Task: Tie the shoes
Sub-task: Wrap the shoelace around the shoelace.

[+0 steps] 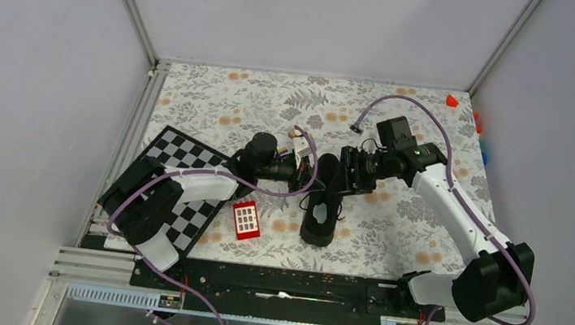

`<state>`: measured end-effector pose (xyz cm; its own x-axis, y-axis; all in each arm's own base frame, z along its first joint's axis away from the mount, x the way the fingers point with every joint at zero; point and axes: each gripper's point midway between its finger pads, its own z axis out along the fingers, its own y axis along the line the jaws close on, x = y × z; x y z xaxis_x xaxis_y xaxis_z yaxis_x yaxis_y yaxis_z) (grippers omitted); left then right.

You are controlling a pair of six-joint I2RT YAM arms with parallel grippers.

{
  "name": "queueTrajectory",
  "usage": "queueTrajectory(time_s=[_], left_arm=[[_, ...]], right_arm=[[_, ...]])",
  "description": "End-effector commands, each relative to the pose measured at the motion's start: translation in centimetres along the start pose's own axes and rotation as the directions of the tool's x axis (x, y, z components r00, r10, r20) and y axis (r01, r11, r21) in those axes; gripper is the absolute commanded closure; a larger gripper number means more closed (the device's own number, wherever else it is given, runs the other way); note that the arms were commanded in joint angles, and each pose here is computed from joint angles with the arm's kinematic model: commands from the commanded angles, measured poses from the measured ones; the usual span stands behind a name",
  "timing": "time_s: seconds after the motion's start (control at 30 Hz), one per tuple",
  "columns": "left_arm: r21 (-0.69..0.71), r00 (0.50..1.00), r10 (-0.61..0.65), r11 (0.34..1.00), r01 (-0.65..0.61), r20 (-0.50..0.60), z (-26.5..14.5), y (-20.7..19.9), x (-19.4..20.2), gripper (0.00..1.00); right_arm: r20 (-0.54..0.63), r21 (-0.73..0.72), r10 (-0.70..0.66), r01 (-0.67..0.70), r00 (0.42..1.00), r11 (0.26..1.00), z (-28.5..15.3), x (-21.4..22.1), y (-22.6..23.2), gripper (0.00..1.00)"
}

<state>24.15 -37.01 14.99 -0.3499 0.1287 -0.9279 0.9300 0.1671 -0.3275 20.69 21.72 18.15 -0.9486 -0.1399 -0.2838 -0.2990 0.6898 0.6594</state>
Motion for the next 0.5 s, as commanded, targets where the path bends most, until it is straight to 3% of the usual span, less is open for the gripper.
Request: queueTrajectory(time_s=[0.0,0.2,0.33,0.4,0.47], left_arm=[[-0.008,0.996,0.064,0.998,-0.063,0.063,-0.4,-0.2,-2.3,1.00],[-0.016,0.996,0.063,0.998,-0.062,0.065,-0.4,-0.1,-2.4,1.00],[-0.026,0.995,0.069,0.997,-0.067,0.071,-0.4,0.0,-2.5,1.00],[-0.028,0.995,0.070,0.997,-0.068,0.074,-0.4,0.1,-2.6,1.00],[-0.025,0.995,0.068,0.998,-0.066,0.074,-0.4,0.1,-2.6,1.00]], right_arm=[[0.108,-0.025,-0.063,0.066,0.992,0.998,-1.7,-2.3,1.6,0.44],[0.106,-0.033,-0.049,0.052,0.993,0.998,-1.0,-2.9,1.3,0.46],[0.074,-0.063,-0.034,0.039,0.997,0.997,-0.3,-2.4,1.2,0.86],[0.057,-0.069,-0.027,0.031,0.998,0.997,0.0,-1.8,1.0,0.94],[0.041,-0.067,-0.020,0.022,0.999,0.997,0.4,-1.3,0.5,0.95]])
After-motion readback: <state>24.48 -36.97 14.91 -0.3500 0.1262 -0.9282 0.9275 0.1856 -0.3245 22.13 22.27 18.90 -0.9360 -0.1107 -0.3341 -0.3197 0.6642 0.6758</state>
